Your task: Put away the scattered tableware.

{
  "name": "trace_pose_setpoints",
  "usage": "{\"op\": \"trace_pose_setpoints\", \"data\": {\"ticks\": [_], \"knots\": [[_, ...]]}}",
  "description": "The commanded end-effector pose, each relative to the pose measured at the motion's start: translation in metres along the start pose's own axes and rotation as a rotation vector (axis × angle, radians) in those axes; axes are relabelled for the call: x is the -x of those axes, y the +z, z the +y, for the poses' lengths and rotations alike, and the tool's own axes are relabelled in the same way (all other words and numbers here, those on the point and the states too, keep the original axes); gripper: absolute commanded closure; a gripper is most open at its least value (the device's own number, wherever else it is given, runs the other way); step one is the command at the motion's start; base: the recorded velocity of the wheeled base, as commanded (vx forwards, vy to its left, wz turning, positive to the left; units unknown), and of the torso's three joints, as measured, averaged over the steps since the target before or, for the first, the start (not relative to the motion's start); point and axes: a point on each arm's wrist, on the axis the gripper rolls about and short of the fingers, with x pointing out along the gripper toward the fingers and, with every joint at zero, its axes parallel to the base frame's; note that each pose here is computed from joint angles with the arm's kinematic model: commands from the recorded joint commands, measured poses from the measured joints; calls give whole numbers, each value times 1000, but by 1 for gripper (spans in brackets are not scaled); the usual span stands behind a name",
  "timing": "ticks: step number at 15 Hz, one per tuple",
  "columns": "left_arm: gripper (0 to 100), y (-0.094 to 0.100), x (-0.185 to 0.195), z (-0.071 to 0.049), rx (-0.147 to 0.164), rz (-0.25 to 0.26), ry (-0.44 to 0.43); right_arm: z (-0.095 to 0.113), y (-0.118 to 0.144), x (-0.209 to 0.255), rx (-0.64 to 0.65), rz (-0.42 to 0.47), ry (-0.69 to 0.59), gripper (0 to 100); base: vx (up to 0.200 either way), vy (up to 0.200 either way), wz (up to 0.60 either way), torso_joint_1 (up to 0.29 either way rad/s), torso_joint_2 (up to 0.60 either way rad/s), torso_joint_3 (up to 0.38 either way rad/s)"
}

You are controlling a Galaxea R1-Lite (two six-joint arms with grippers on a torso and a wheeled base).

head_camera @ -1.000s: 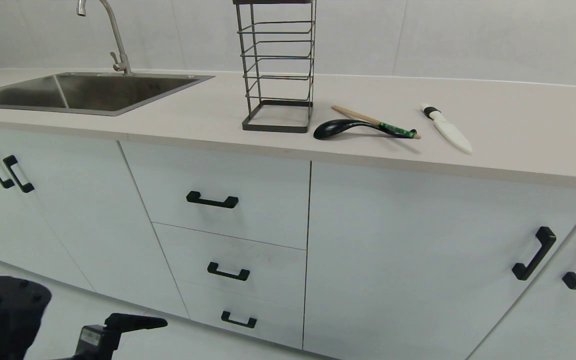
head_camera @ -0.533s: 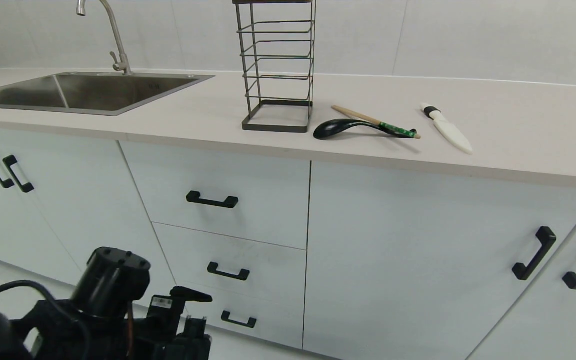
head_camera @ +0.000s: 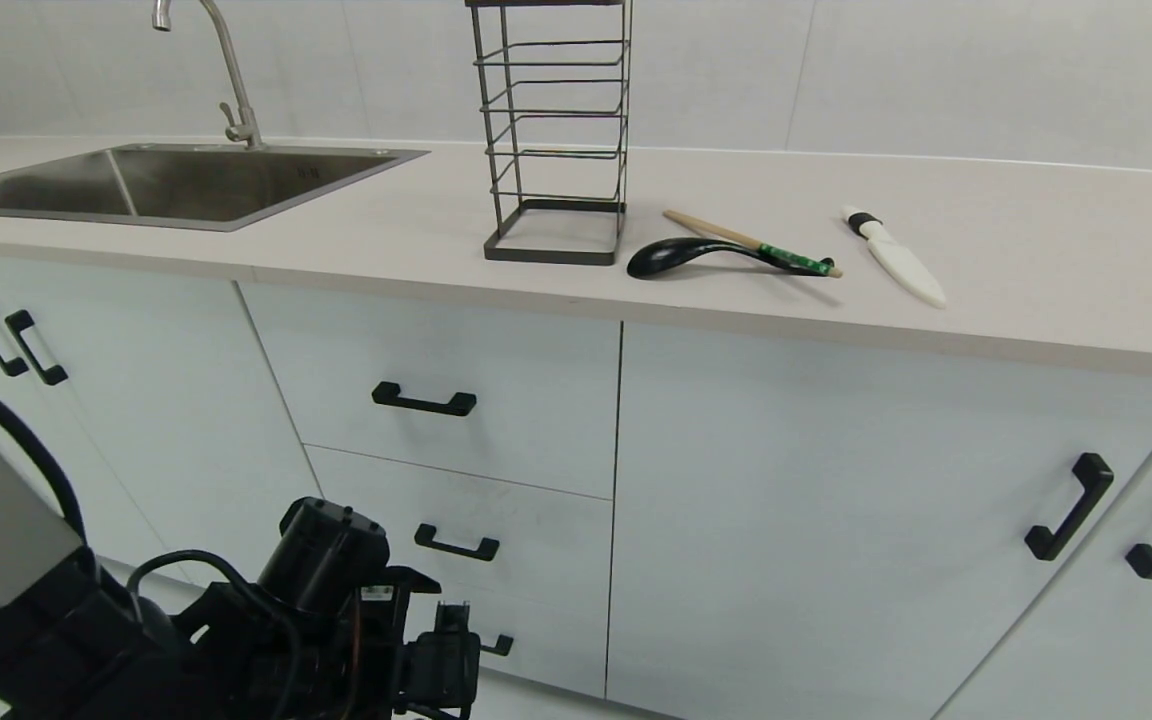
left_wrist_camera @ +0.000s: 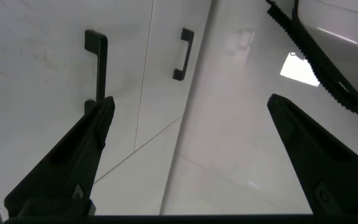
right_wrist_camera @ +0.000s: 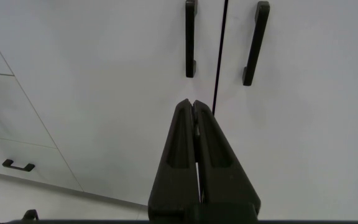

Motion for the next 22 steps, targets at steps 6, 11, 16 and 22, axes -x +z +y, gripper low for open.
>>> {"op": "trace_pose_setpoints", "data": {"ticks": [6, 11, 16, 22], "knots": [[0, -14, -41, 9, 6, 1, 68, 0, 0, 0, 0, 2, 0, 100, 0, 0, 0, 0, 0, 0], [0, -27, -55, 13, 42, 18, 78, 0, 0, 0, 0, 2, 0, 100, 0, 0, 0, 0, 0, 0], [0, -37, -74, 32, -2, -30, 88, 0, 0, 0, 0, 2, 0, 100, 0, 0, 0, 0, 0, 0], [0, -41, -91, 43, 5, -39, 105, 0, 0, 0, 0, 1, 0, 100, 0, 0, 0, 0, 0, 0]]}}
